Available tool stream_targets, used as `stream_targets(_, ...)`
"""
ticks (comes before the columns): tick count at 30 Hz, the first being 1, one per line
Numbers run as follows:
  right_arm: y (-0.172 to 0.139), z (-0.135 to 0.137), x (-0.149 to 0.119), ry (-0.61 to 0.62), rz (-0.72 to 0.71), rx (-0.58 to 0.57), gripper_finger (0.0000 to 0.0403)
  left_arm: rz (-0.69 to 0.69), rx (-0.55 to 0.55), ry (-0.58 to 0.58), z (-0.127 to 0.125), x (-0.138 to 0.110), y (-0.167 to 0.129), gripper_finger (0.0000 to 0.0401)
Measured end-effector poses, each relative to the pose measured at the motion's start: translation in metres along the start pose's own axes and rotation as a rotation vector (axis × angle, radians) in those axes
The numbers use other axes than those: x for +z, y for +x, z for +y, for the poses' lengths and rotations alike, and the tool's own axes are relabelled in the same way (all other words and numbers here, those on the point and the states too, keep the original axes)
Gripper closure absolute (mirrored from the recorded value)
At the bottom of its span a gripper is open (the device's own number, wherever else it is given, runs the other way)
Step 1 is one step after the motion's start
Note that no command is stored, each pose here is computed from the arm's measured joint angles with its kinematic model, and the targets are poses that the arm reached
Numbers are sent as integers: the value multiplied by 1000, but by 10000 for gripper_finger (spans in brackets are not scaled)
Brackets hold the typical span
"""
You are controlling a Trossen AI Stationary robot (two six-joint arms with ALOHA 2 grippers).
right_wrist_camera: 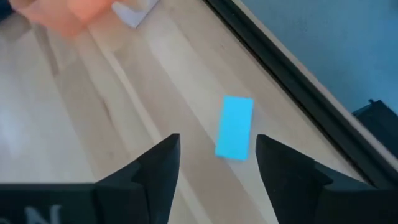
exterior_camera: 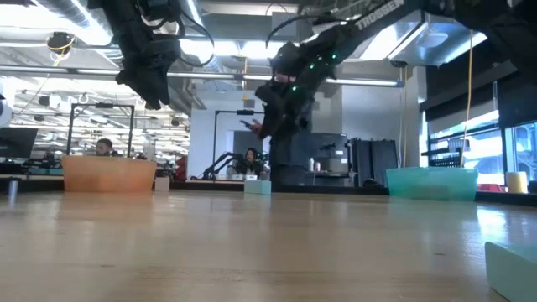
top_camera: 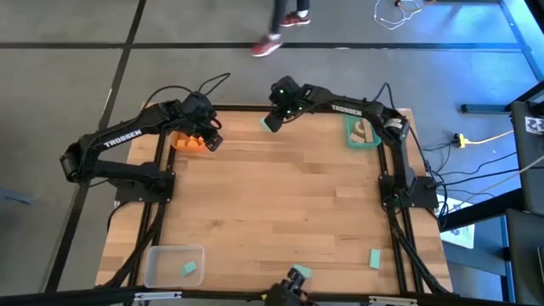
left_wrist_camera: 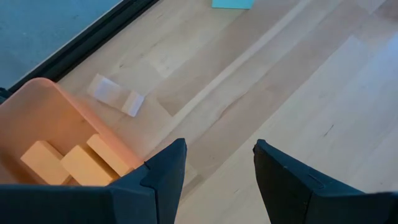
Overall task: Sort & place blocks by color
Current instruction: Put the blue block into the transparent bin
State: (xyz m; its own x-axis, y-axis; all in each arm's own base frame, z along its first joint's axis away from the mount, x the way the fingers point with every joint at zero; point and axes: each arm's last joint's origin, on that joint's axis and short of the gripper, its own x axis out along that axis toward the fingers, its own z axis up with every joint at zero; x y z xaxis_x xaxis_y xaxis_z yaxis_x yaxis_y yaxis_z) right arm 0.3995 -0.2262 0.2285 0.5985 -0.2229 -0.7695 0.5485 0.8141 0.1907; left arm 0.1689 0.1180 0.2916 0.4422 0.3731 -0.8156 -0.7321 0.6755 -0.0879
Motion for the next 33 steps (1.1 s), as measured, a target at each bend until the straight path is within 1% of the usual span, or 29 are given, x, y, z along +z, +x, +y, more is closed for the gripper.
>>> stream_targets(3,12,1,-2,54,-7,-4,194,0,0,0,0,0,0,222)
stream_targets(5,19,0,-3,78,-17,-38,195,0,0,-1,0,0,0,222)
stream_targets(9,35,-2,-11,102,17,-56,195,-11,-2,-1,0,1,0,222)
stream_targets(11,40,-1,-14,95,32,-58,195,-26,-6,-2,-1,2,0,222)
stream_targets(15,47,4,-18,34,43,-56,195,-49,-12,-3,-1,5,0,222)
stream_targets(20,48,8,-19,20,41,-70,195,-53,-13,-3,-1,5,0,222)
stream_targets(24,49,10,-20,-31,35,-105,195,-53,-12,-3,-1,5,0,222)
stream_targets(33,49,10,-21,-34,42,-118,195,-52,-12,-3,-1,5,0,222)
